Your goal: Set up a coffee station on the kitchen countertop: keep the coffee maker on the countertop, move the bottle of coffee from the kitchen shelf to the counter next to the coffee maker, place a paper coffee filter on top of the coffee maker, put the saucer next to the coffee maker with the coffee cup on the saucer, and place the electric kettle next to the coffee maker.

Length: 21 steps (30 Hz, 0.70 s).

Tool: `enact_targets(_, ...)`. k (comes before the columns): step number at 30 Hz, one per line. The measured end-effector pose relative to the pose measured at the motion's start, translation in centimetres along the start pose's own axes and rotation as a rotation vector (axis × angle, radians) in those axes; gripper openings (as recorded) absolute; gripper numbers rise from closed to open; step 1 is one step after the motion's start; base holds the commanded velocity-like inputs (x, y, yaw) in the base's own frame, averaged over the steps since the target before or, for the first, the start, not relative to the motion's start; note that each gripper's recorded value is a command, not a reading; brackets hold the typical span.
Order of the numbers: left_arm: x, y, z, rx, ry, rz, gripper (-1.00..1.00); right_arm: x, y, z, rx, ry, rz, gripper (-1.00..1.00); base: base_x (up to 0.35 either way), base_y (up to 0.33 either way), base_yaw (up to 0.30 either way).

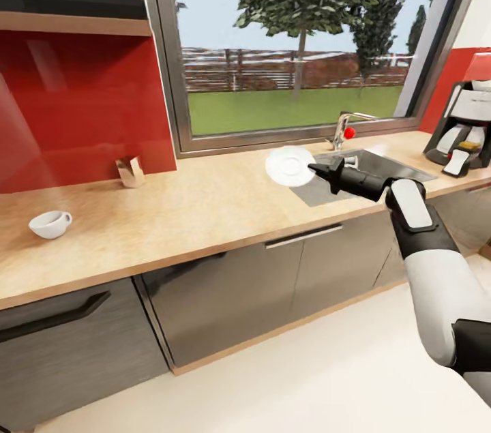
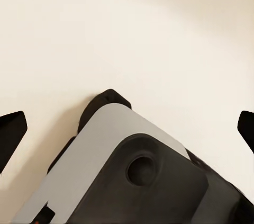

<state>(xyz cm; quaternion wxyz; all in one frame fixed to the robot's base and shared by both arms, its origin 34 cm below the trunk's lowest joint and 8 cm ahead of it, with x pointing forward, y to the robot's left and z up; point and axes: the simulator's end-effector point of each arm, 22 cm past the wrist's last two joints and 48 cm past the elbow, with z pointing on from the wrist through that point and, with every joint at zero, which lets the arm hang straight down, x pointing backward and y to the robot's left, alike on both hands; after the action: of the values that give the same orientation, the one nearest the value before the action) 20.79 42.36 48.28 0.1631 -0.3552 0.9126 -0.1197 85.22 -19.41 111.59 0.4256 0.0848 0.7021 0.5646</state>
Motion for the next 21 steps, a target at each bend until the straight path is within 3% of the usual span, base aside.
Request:
enact_targets(3, 0.4, 0.0, 0.2, -0.01, 0.004, -0.003, 1.0, -1.1, -0.7, -2.7, -0.001, -0.031, -0.012, -1.0, 0.0, 0.0, -0.16)
enact_targets(7, 0.8, -0.2, 0.3, -0.011, 0.007, -0.007, 1.0, -1.4, -0.6, -4.9, -0.035, -0.052, 0.002, -1.0, 0.0, 0.0, -0.066)
enact_targets(12, 1.0, -0.3, 0.4, -0.012, 0.008, -0.008, 1.0, 0.2, -3.9, -8.0, 0.018, -0.049, 0.009, -1.0, 0.0, 0.0, -0.2)
enact_targets(21, 1.0, -0.3, 0.4, -0.011, 0.007, -0.007, 1.0, 3.2, -4.9, -9.5, 0.029, -0.025, -0.006, -1.0, 0.0, 0.0, -0.247)
